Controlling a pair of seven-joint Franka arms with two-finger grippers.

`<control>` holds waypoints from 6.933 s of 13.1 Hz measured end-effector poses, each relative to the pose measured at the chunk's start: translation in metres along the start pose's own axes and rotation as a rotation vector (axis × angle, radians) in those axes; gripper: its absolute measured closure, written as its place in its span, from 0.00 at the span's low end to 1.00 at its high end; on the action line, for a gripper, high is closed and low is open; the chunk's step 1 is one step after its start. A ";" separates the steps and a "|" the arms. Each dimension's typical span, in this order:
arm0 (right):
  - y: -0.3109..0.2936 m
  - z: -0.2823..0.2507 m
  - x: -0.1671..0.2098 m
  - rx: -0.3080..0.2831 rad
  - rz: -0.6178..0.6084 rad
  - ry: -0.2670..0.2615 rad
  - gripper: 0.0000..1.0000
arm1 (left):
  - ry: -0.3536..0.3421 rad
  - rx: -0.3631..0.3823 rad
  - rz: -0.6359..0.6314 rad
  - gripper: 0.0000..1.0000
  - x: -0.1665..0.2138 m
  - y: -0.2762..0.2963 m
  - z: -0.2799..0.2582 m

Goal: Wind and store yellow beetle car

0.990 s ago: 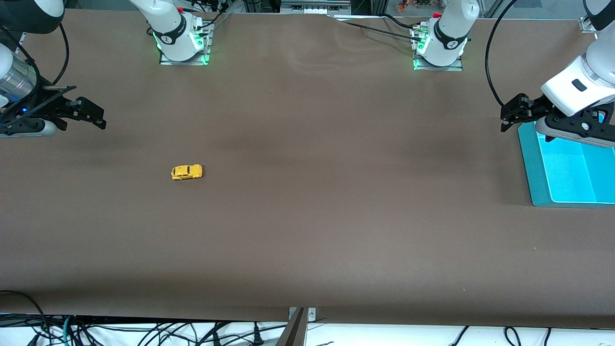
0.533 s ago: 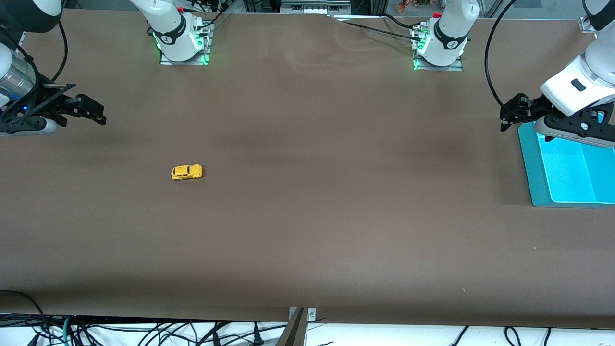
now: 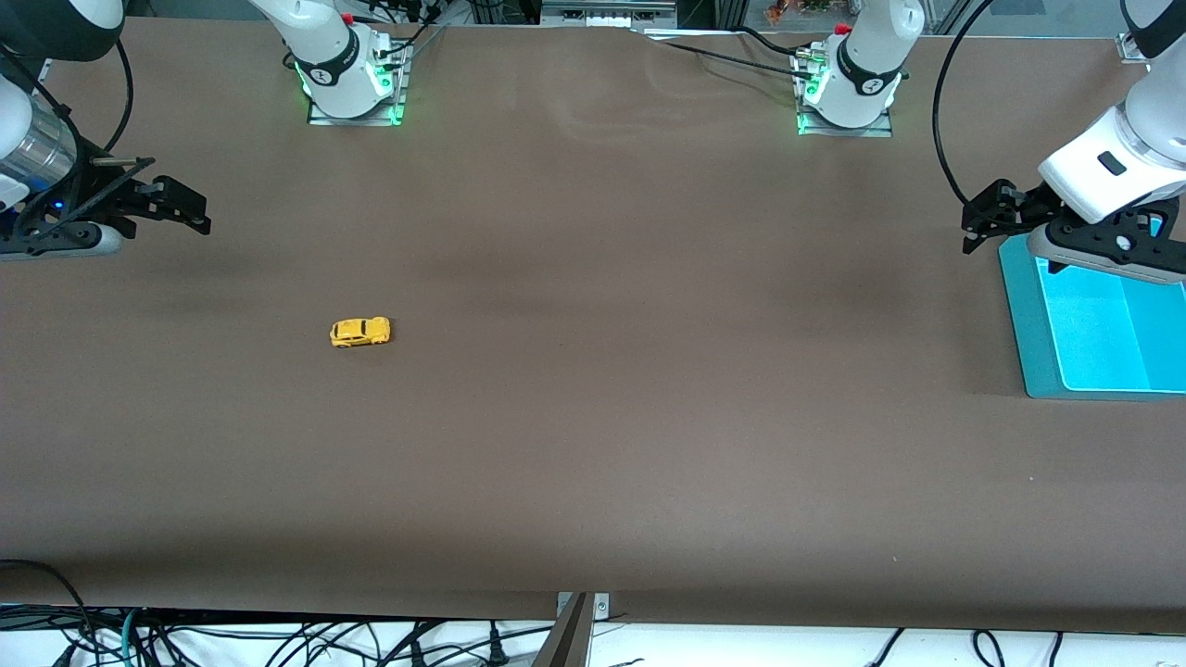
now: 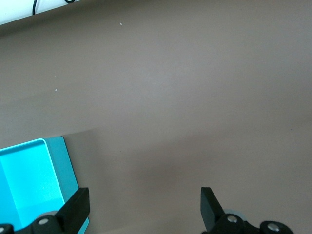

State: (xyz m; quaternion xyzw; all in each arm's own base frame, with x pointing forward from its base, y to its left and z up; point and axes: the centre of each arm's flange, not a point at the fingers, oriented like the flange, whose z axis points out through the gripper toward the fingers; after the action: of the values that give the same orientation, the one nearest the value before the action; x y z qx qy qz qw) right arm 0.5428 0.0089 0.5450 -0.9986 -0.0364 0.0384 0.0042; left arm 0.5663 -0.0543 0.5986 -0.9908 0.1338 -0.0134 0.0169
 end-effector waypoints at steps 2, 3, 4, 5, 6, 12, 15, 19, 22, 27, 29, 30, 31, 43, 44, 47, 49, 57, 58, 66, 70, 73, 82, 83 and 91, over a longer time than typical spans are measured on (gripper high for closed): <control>-0.009 0.016 0.006 0.004 -0.057 -0.030 0.00 | -0.001 0.000 0.004 0.00 0.000 0.002 0.000; -0.024 0.030 0.010 0.005 -0.123 -0.050 0.00 | -0.001 0.000 0.004 0.00 0.000 0.002 0.000; -0.043 0.047 0.013 0.005 -0.210 -0.057 0.00 | -0.002 -0.001 0.005 0.00 0.000 0.003 0.000; -0.064 0.068 0.016 0.004 -0.323 -0.050 0.00 | -0.003 -0.001 0.005 0.00 0.000 0.003 0.000; -0.084 0.092 0.016 0.003 -0.456 -0.038 0.00 | -0.003 -0.001 0.005 0.00 0.000 0.003 0.000; -0.112 0.227 -0.009 -0.037 -1.163 0.081 0.00 | -0.007 -0.001 0.004 0.00 0.000 0.002 0.000; -0.092 0.267 0.001 -0.028 -1.419 0.085 0.00 | -0.010 -0.002 0.001 0.00 -0.001 0.001 0.000; -0.080 0.309 0.014 -0.039 -1.555 0.120 0.00 | -0.012 -0.002 -0.004 0.00 -0.001 -0.002 0.002; -0.083 0.328 0.019 -0.076 -1.615 0.129 0.00 | -0.013 -0.002 -0.008 0.00 -0.001 -0.005 0.002; -0.080 0.348 0.021 -0.084 -1.656 0.145 0.06 | -0.031 -0.007 0.003 0.00 0.004 0.000 0.013; -0.076 0.350 0.021 -0.082 -1.653 0.144 0.28 | -0.040 -0.009 0.008 0.00 0.007 0.003 0.018; -0.076 0.350 0.021 -0.082 -1.652 0.144 0.41 | -0.040 -0.009 0.009 0.00 0.007 0.003 0.018; -0.076 0.350 0.022 -0.083 -1.652 0.145 0.53 | -0.040 -0.009 0.011 0.00 0.007 0.005 0.018; -0.108 0.340 0.037 -0.009 -1.579 0.097 0.56 | -0.039 -0.011 0.040 0.00 0.009 0.021 0.017; -0.108 0.347 0.036 -0.008 -1.589 0.089 0.56 | -0.038 -0.011 0.042 0.00 0.010 0.022 0.017; -0.109 0.347 0.036 -0.025 -1.615 0.080 0.56 | -0.049 -0.012 0.047 0.00 0.009 0.025 0.018; -0.104 0.347 0.036 -0.027 -1.608 0.077 0.56 | -0.080 -0.017 0.051 0.00 0.005 0.028 0.020; 0.052 0.347 0.027 -0.057 -1.585 0.063 0.56 | -0.112 -0.022 0.071 0.00 0.003 0.039 0.021; 0.071 0.347 0.025 -0.063 -1.592 0.067 0.56 | -0.112 -0.022 0.071 0.00 0.002 0.039 0.021; 0.086 0.347 0.023 -0.070 -1.607 0.071 0.50 | -0.112 -0.022 0.070 0.00 0.002 0.038 0.021; 0.081 0.334 0.037 -0.062 -1.622 0.066 0.10 | -0.112 -0.022 0.070 0.00 0.002 0.038 0.021; 0.072 0.293 0.064 -0.059 -1.641 0.061 0.00 | -0.112 -0.022 0.069 0.00 0.002 0.038 0.021; 0.012 0.053 0.025 -0.134 -1.199 0.200 0.00 | -0.130 -0.027 0.090 0.00 0.005 0.040 0.029; -0.001 0.037 0.014 -0.125 -1.092 0.197 0.00 | -0.138 -0.031 0.119 0.00 0.006 0.040 0.033; -0.040 0.012 -0.006 -0.011 -0.371 0.106 0.00 | -0.347 -0.113 0.354 0.00 -0.009 0.039 0.097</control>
State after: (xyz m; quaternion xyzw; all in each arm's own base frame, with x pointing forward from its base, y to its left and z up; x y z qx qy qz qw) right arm 0.5331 0.0488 0.5336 -0.9754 -0.2196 -0.0158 0.0078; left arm 0.5504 -0.0861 0.5000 -0.9388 0.3006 0.1678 -0.0138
